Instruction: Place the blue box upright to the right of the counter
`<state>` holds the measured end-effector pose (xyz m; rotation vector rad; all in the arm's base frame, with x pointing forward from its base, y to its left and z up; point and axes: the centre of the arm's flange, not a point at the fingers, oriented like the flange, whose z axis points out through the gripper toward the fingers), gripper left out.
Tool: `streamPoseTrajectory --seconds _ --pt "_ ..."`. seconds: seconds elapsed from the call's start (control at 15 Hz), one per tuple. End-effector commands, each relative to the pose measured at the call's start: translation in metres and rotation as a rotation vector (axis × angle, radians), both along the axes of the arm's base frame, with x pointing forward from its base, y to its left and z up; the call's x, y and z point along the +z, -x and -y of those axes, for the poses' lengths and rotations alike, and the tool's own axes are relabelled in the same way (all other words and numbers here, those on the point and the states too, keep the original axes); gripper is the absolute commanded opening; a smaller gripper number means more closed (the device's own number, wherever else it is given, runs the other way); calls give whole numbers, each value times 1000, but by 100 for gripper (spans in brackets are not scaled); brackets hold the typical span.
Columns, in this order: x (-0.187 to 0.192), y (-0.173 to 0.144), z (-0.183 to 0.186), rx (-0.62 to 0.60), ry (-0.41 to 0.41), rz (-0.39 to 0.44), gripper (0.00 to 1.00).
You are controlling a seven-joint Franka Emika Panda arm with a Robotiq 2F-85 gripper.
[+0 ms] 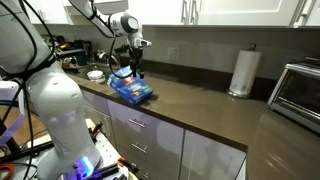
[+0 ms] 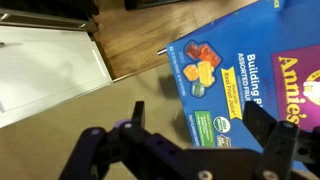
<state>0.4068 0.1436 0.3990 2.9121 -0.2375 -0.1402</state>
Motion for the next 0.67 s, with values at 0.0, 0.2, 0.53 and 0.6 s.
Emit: streamPoseTrajectory --seconds 0.0,0.2,0.53,0.6 --pt "0 0 0 0 0 0 100" --pt "0 0 0 0 0 0 100" --pt "11 4 -14 42 16 -2 100" --pt "15 7 -23 61 26 1 100"
